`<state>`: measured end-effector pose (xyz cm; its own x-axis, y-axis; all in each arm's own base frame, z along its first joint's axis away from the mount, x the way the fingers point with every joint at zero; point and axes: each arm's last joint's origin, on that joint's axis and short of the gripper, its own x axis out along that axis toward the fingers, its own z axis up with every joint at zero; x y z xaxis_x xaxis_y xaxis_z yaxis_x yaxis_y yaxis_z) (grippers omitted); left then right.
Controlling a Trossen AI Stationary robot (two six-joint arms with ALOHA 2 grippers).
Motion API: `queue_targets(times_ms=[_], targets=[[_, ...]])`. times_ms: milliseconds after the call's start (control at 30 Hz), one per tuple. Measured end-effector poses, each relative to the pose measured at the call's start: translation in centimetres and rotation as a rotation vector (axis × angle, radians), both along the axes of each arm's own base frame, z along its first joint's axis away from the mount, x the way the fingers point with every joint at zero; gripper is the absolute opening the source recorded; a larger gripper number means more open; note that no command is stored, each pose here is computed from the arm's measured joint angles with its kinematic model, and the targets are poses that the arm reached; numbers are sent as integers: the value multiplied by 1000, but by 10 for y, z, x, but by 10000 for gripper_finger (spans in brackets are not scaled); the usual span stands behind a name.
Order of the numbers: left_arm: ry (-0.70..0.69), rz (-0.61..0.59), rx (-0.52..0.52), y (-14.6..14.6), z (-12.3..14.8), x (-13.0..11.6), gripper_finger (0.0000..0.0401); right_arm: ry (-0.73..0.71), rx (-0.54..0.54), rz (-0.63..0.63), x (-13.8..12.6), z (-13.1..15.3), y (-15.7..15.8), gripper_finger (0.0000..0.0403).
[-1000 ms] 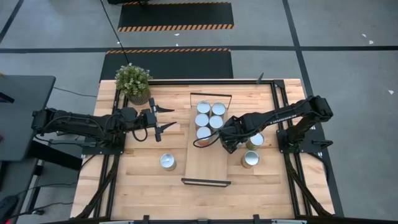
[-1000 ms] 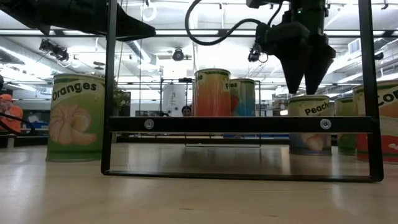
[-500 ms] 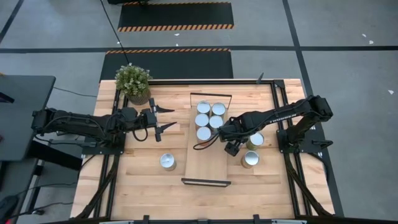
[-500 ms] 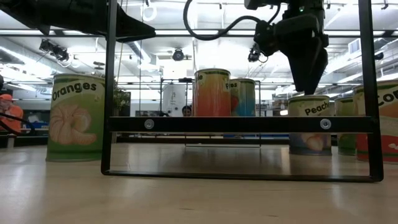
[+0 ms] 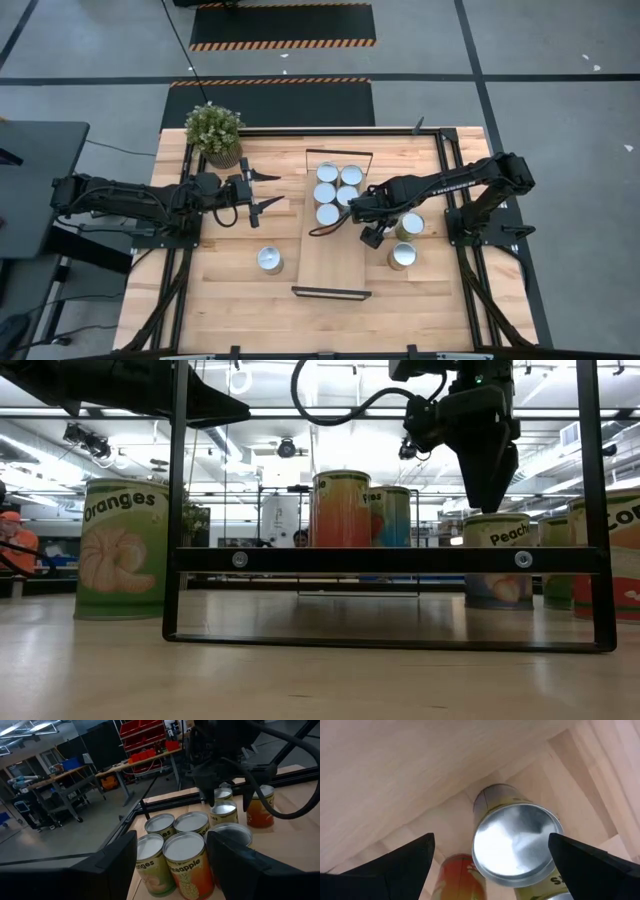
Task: Pick and place cans onto a shelf
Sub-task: Put the canned peaches on the shelf
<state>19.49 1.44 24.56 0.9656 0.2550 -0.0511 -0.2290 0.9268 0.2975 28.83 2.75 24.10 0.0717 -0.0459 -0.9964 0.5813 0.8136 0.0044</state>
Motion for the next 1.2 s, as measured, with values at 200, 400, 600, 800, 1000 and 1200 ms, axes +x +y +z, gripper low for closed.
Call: queue_targets(times_ms=[200, 400, 600, 800, 1000, 1200], targets=[[0, 0, 0, 0, 0, 0, 245, -1, -3, 16, 0, 0, 0, 400], [0, 0, 0, 0, 0, 0, 245, -13, -4, 46, 1, 0, 1, 400], [0, 0, 0, 0, 0, 0, 245, -27, 10, 67, 3, 1, 1, 400], [0, 0, 0, 0, 0, 0, 245, -70, 9, 44, 9, 25, -1, 400], [5, 0, -1, 0, 0, 0, 245, -88, -92, 146, 11, 46, -4, 400], [8, 0, -1, 0, -1, 0, 245, -101, -146, 367, 12, 46, 8, 400]])
